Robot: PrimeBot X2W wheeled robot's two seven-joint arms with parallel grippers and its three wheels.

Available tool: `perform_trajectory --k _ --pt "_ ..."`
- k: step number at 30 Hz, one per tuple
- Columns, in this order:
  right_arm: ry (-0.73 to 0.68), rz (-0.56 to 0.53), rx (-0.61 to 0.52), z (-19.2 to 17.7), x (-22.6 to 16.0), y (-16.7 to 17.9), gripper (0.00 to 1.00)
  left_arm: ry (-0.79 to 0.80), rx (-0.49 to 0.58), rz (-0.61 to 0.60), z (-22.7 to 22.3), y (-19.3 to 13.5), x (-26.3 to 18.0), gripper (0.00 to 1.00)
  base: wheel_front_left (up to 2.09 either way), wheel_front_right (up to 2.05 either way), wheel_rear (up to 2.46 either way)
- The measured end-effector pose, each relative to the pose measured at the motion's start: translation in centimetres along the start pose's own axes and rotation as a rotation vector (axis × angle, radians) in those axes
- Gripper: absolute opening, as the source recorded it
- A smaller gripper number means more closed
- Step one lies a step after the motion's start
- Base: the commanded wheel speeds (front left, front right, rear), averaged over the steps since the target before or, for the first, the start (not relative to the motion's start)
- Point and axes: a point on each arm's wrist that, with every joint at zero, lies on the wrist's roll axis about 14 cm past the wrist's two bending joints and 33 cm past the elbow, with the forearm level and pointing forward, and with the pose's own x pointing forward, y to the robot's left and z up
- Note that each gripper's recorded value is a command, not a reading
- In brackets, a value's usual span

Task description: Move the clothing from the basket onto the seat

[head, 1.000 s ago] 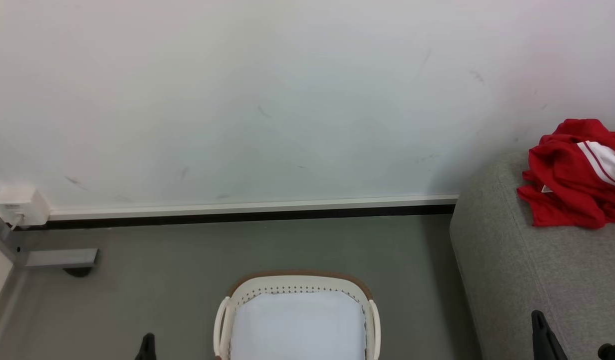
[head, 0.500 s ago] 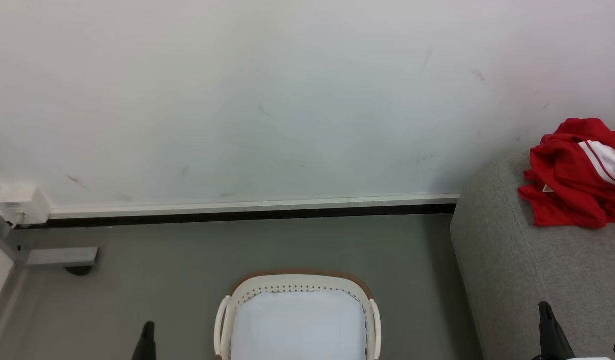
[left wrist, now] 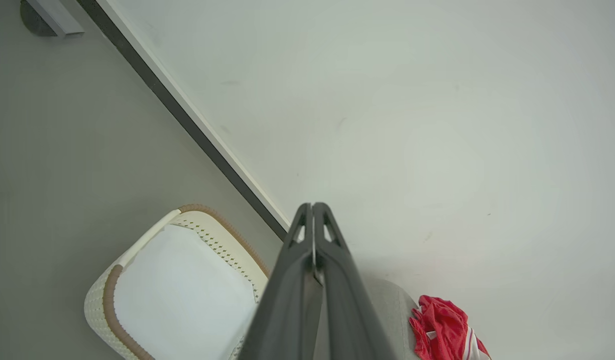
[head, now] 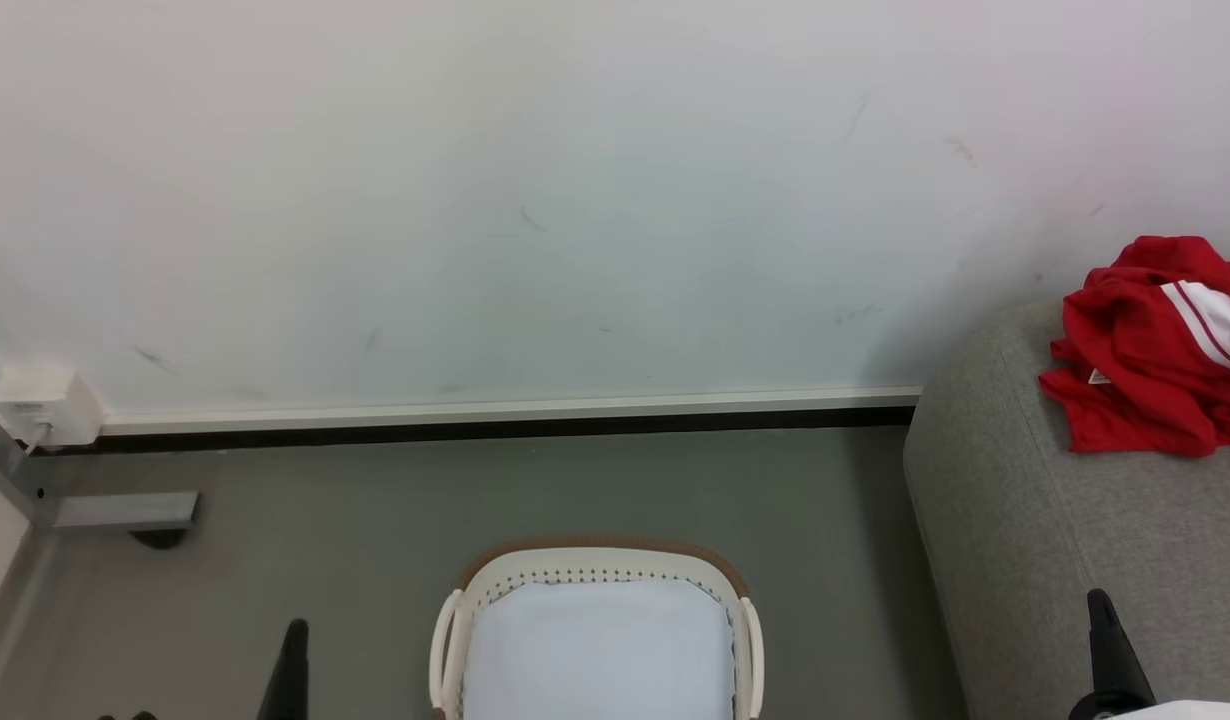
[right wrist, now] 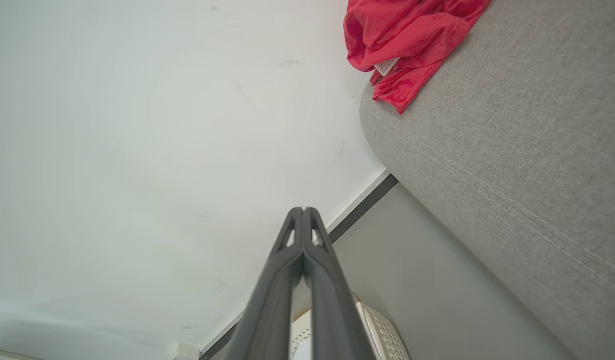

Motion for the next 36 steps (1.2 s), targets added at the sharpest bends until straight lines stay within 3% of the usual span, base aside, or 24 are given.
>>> perform_trajectory --k 36 --pt "-0.001 0.060 0.359 1.3 1.0 1.8 0.00 0.012 -0.336 -0.072 1.1 -2.0 1.3 0.00 0.00 0.00 0.00"
